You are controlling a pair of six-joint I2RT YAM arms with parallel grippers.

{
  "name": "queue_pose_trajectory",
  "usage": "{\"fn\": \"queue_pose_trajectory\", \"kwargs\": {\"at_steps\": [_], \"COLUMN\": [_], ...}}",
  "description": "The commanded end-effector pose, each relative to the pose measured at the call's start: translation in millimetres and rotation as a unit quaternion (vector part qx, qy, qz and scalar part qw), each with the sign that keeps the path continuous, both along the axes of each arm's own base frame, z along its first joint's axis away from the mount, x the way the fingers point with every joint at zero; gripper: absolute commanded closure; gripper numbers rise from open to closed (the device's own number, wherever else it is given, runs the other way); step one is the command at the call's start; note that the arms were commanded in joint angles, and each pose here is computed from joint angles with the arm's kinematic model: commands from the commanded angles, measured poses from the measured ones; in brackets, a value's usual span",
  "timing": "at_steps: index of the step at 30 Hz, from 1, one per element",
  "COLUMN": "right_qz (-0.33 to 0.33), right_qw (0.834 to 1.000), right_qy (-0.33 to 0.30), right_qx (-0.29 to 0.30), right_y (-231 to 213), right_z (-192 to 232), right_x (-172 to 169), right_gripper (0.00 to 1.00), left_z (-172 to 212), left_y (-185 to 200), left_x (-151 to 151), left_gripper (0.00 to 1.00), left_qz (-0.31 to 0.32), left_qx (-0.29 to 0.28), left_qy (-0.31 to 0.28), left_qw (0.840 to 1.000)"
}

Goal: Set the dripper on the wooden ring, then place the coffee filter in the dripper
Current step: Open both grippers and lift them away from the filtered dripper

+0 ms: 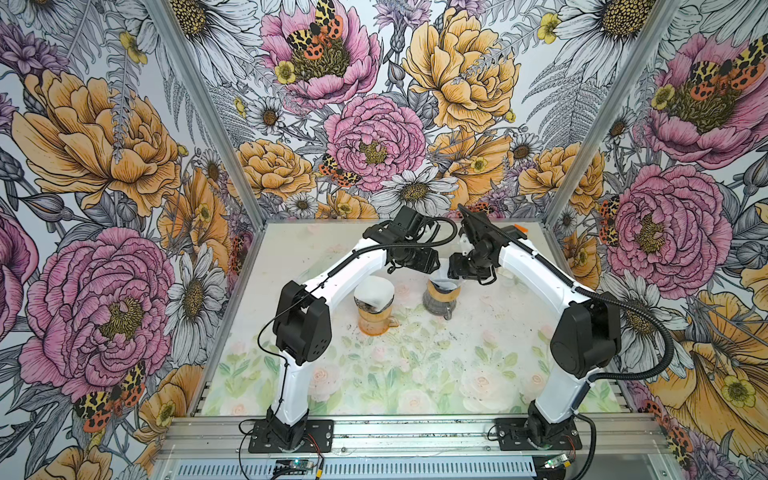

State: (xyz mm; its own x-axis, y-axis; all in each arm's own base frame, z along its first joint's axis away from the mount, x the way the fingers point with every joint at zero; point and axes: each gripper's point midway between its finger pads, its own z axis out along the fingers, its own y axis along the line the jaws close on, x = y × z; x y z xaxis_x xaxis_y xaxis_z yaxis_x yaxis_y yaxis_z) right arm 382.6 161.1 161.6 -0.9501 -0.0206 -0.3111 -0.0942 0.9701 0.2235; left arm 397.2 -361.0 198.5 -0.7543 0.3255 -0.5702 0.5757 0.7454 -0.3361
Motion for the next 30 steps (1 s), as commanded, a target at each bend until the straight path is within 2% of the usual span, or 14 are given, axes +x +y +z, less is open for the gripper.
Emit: {"fn": "queue_pose_trajectory", "kwargs": {"at_steps": [1,9,14,19,22,27,30], "right_qz": [-0.005,-0.024,-0.052,-0.083,-0.097,-0.123,-0.134], "right_qw": [0.999,0.992,0.977,0.960,0.948,0.917,0.908], "right_qy": [-0.053,-0.127,-0.204,-0.263,-0.300,-0.380,-0.397], "right_qx": [0.010,-0.002,-0.022,-0.052,-0.046,-0.007,-0.025], "right_y": [1.4,-10.8,-29.9,-53.1,-61.5,-73.8,-86.3], "right_z": [33.3,67.1,100.9,125.1,138.1,162.6,169.2], "right_x": [8.0,13.1,15.0,10.2,5.3,-5.2,-10.4], "right_gripper": [0.41,0.41,0.41,0.35,0.30,0.10,0.05], "left_z": [38.4,60.9,89.2,111.0,121.4,134.0,139.0], "left_y": [3.4,11.5,28.4,53.2,76.2,114.0,140.5], "left_x": [-0.6,-2.8,-7.5,-9.3,-10.2,-23.9,-33.9], "left_gripper": [0.35,0.27,0.17,0.09,0.06,0.02,0.01], "left_qz": [0.002,0.017,0.038,0.080,0.118,0.161,0.190], "left_qx": [-0.010,-0.019,-0.025,-0.031,-0.023,-0.039,-0.055], "left_qy": [-0.047,-0.088,-0.140,-0.199,-0.235,-0.289,-0.311], "left_qw": [0.999,0.996,0.989,0.976,0.965,0.943,0.929]}}
